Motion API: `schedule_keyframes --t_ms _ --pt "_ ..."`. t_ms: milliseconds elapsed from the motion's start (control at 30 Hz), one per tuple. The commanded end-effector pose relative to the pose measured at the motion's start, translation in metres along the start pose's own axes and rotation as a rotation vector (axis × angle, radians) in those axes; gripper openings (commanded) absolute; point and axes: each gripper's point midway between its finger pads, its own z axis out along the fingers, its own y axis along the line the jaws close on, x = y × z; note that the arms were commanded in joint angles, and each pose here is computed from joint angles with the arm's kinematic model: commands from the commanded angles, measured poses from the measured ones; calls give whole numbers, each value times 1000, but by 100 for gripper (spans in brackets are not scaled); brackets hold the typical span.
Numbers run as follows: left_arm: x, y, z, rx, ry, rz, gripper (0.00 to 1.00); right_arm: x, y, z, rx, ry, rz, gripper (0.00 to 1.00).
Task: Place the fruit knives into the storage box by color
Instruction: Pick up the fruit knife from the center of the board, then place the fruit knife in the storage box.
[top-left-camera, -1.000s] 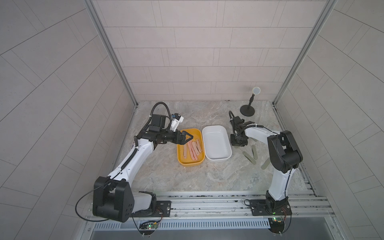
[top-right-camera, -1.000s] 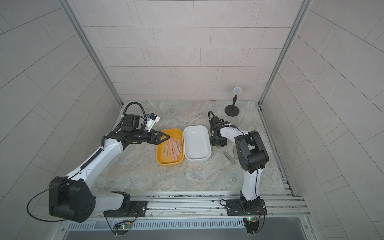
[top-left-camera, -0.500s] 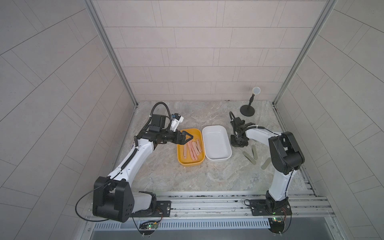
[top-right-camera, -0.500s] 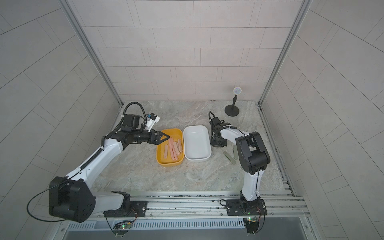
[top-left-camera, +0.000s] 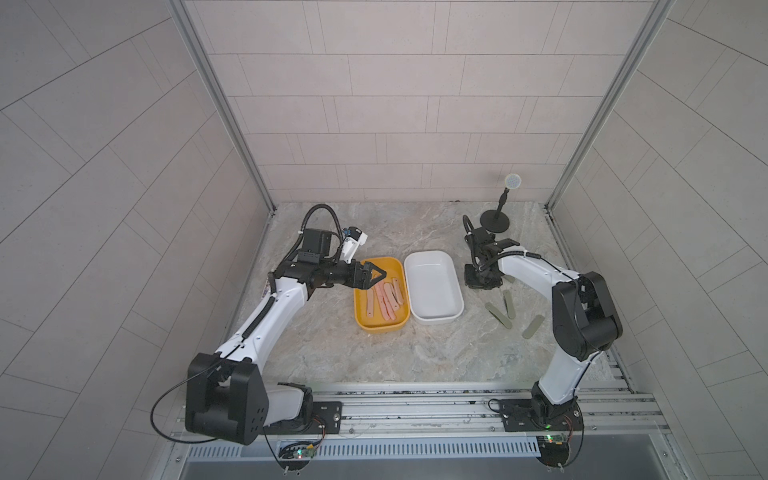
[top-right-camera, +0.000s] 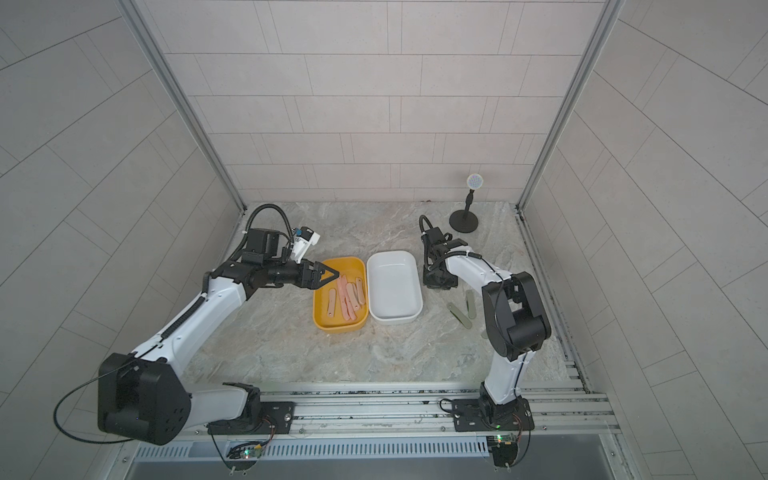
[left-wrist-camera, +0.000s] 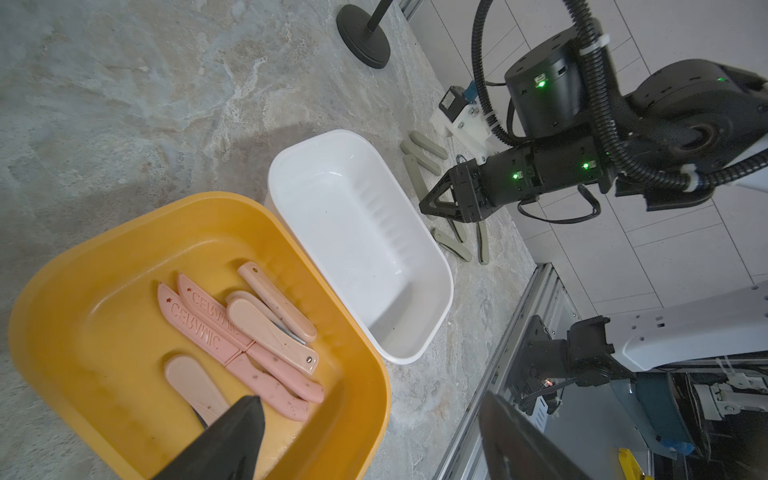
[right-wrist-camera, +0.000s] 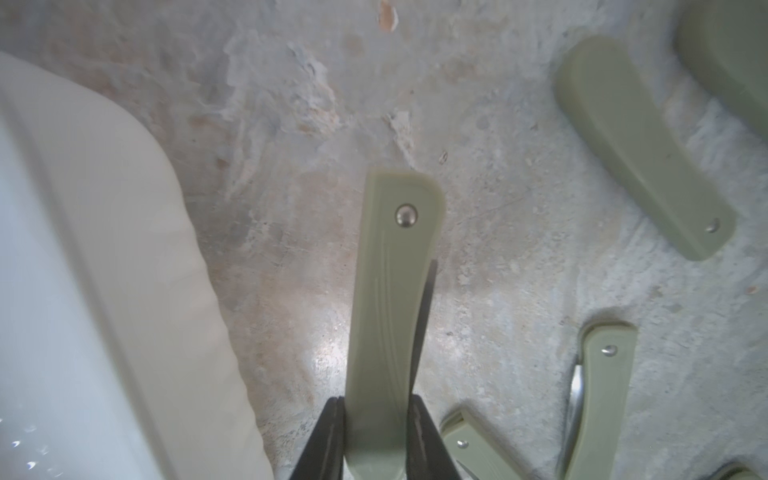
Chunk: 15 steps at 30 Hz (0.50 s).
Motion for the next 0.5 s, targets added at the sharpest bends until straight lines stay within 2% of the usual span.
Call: schedule_keyframes --t_ms 0,267,467 --pt "-3 0 -4 -10 -15 19 87 -3 7 -29 -3 -32 -35 22" --pt "-9 4 -13 -32 -35 14 87 -8 45 -66 -77 -88 -107 22" --pt "-15 11 -25 -52 -70 -2 87 -2 78 -73 -114 -92 -165 22"
